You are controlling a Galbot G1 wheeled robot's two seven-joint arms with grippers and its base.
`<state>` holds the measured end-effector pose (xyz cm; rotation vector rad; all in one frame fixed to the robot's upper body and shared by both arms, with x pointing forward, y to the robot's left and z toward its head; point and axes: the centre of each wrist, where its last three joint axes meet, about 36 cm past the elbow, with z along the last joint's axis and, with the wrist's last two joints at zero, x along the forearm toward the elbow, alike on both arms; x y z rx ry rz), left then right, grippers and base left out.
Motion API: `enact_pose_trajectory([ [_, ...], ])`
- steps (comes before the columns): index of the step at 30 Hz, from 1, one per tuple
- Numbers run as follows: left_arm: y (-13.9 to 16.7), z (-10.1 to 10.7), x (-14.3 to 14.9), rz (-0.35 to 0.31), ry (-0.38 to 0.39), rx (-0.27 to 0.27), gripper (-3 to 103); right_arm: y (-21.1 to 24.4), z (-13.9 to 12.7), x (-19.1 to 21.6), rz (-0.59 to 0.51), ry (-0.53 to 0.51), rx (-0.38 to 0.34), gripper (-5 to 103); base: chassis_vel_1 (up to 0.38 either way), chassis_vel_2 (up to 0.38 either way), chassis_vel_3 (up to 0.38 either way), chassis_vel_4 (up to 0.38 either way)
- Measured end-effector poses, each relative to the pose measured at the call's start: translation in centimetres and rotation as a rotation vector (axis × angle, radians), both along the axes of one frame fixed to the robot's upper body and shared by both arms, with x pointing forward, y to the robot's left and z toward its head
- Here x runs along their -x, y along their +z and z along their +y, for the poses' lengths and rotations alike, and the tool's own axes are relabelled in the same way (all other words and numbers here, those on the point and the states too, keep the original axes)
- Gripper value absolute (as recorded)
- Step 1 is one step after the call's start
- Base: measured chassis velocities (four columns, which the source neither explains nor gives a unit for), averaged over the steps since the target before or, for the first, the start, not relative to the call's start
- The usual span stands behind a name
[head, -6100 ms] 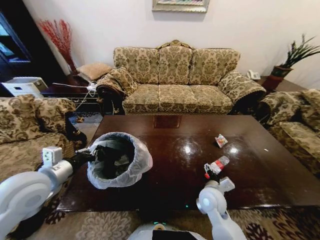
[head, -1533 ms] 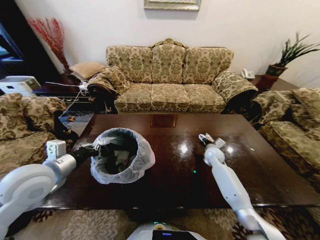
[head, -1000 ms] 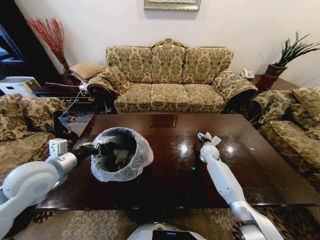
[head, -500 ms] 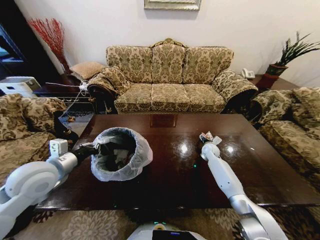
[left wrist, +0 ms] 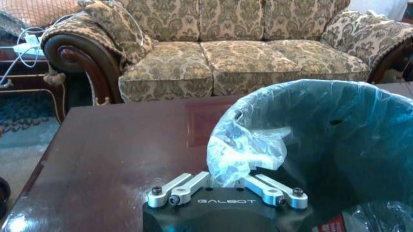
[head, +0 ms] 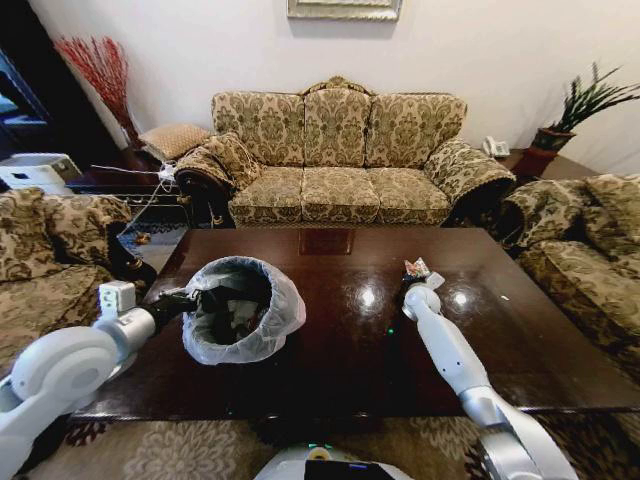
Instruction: Move to the front of the table and place the trash on the table into the trash bin.
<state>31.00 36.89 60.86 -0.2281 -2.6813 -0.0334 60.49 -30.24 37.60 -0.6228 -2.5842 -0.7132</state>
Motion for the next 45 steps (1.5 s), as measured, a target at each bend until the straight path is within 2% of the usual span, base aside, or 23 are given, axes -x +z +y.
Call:
enact_pose_trajectory([
  [2,0.0,-0.1,0.1,-0.002,-0.003,0.001,2,0.0,-0.3,0.1,-0.001,-0.002,0.000,4,0.000,0.000,0.000,0.000],
  [10,0.1,-0.2,0.4,-0.006,-0.002,0.004,2,0.1,-1.0,0.7,-0.013,0.001,0.003,0,0.000,0.000,0.000,0.000],
  [13,0.2,-0.2,0.5,-0.008,-0.001,0.004,2,0.4,-0.8,1.7,-0.039,0.020,0.037,-3,0.000,0.000,0.000,0.000],
  [14,0.2,-0.2,0.5,-0.008,0.000,0.004,2,0.7,-0.5,2.5,-0.068,0.044,0.051,2,0.000,0.000,0.000,0.000],
  [15,0.2,-0.2,0.5,-0.008,0.000,0.004,2,0.7,-0.5,2.5,-0.068,0.044,0.051,2,0.000,0.000,0.000,0.000],
  [18,0.2,-0.2,0.6,-0.008,0.000,0.003,2,1.9,0.1,3.4,-0.121,0.069,0.052,19,0.000,0.000,0.000,0.000],
  [20,0.2,-0.3,0.6,-0.008,-0.001,0.003,2,2.3,0.2,3.3,-0.130,0.065,0.047,19,0.000,0.000,0.000,0.000],
  [23,0.3,-0.4,0.6,-0.010,-0.004,0.001,2,3.5,-0.1,1.9,-0.148,0.033,0.029,35,0.000,0.000,0.000,0.000],
  [24,0.3,-0.4,0.6,-0.010,-0.004,0.001,2,3.5,-0.1,1.9,-0.148,0.033,0.029,35,0.000,0.000,0.000,0.000],
  [25,0.3,-0.4,0.6,-0.010,-0.004,0.001,2,3.8,-0.2,1.5,-0.146,0.025,0.016,40,0.000,0.000,0.000,0.000],
  [27,0.3,-0.3,0.5,-0.010,-0.004,0.000,2,4.8,-0.6,0.4,-0.127,0.002,-0.054,51,0.000,0.000,0.000,0.000],
  [28,0.3,-0.3,0.5,-0.010,-0.004,0.000,2,4.8,-0.6,0.4,-0.127,0.002,-0.054,51,0.000,0.000,0.000,0.000],
  [30,0.4,-0.3,0.5,-0.011,-0.006,-0.002,2,5.0,-0.6,-0.2,-0.113,-0.015,-0.081,62,0.000,0.000,0.000,0.000],
  [33,0.4,-0.3,0.4,-0.011,-0.006,-0.004,2,5.0,-0.7,-0.5,-0.102,-0.025,-0.095,68,0.000,0.000,0.000,0.000],
  [37,0.3,-0.3,0.4,-0.009,-0.005,-0.002,2,4.3,-1.2,-1.7,-0.070,-0.058,-0.142,89,0.000,0.000,0.000,0.000],
  [39,0.3,-0.3,0.4,-0.009,-0.004,-0.001,2,4.1,-1.4,-2.0,-0.064,-0.064,-0.147,89,0.000,0.000,0.000,0.000],
  [41,0.3,-0.3,0.5,-0.008,-0.003,0.000,2,3.6,-1.5,-2.2,-0.079,-0.064,-0.135,98,0.000,0.000,0.000,0.000],
  [42,0.3,-0.3,0.5,-0.008,-0.003,0.000,2,3.6,-1.5,-2.2,-0.079,-0.064,-0.135,98,0.000,0.000,0.000,0.000],
  [45,0.3,-0.3,0.5,-0.009,-0.003,0.000,2,2.7,-1.3,-1.4,-0.139,-0.054,-0.085,100,0.000,0.000,0.000,0.000],
])
